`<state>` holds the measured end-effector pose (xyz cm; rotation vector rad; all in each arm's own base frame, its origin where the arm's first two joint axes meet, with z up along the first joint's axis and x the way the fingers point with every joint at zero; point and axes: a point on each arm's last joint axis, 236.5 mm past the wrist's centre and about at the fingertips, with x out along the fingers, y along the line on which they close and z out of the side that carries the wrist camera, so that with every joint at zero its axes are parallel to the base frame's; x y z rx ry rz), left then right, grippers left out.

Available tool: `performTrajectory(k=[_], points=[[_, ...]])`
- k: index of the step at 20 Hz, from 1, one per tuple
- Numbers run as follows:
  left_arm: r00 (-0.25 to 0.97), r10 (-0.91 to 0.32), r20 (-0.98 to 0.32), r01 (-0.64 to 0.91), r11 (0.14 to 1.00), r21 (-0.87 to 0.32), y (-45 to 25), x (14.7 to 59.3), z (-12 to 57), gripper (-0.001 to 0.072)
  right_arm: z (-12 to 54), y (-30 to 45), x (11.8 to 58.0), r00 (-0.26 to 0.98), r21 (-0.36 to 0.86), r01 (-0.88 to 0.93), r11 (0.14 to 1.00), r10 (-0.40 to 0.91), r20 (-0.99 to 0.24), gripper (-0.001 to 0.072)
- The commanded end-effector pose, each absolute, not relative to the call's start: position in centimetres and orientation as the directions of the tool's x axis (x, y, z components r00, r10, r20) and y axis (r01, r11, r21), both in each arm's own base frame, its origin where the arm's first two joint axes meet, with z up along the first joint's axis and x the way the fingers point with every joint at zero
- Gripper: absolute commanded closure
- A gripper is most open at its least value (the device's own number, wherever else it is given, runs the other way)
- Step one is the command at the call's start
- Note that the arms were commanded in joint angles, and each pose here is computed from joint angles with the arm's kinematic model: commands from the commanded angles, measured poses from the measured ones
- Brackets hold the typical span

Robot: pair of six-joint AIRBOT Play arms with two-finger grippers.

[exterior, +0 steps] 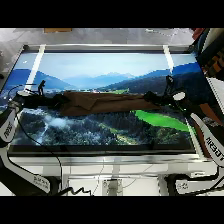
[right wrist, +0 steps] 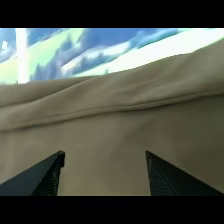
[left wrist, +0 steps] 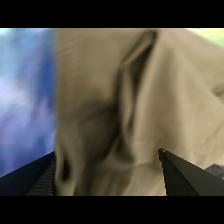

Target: Fold the clothes and pants, and hang the long-sleeved shirts on hangers.

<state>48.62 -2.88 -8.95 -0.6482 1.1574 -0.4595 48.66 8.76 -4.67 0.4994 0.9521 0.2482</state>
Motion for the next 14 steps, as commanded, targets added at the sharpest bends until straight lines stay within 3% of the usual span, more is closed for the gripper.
performTrajectory(k=[1,3,5,7,8,10,11,14], points=[[0.33,-0.67,-0.665,0.065,0.719,-0.692,-5.2,49.2,-9.6,-0.0001,-3.4,9.9,48.4,0.527,0.516,-0.049,0.855,0.462,-0.714,0.0144],[0.305,-0.68,-0.666,0.086,0.716,-0.692,-6.8,49.0,-9.8,0.0038,-2.7,10.6,48.8,0.532,0.503,-0.081,0.86,0.464,-0.708,0.0165],[0.286,-0.693,-0.662,0.131,0.713,-0.689,-8.5,48.8,-9.7,0.0258,-2.4,12.1,48.8,0.528,0.493,-0.114,0.862,0.473,-0.705,0.0171],[0.278,-0.733,-0.62,0.139,0.67,-0.73,-10.3,48.8,-8.6,0.062,-2.6,13.6,48.5,0.52,0.456,-0.161,0.875,0.468,-0.715,0.0316],[0.279,-0.762,-0.585,0.149,0.636,-0.757,-11.2,48.8,-7.4,0.0691,-2.7,14.7,48.3,0.516,0.433,-0.192,0.88,0.466,-0.719,0.0351],[0.275,-0.796,-0.539,0.222,0.598,-0.77,-12.1,48.6,-4.8,0.0693,-2.5,17.2,48.1,0.517,0.413,-0.244,0.878,0.478,-0.71,0.0638],[0.285,-0.795,-0.536,0.243,0.601,-0.761,-12.0,48.6,-3.5,0.0694,-2.2,18.6,48.1,0.529,0.404,-0.265,0.875,0.483,-0.698,0.0696],[0.309,-0.762,-0.569,0.262,0.643,-0.719,-11.2,47.6,1.2,0.0694,-0.9,22.4,48.7,0.593,0.384,-0.303,0.872,0.488,-0.64,0.0697]])
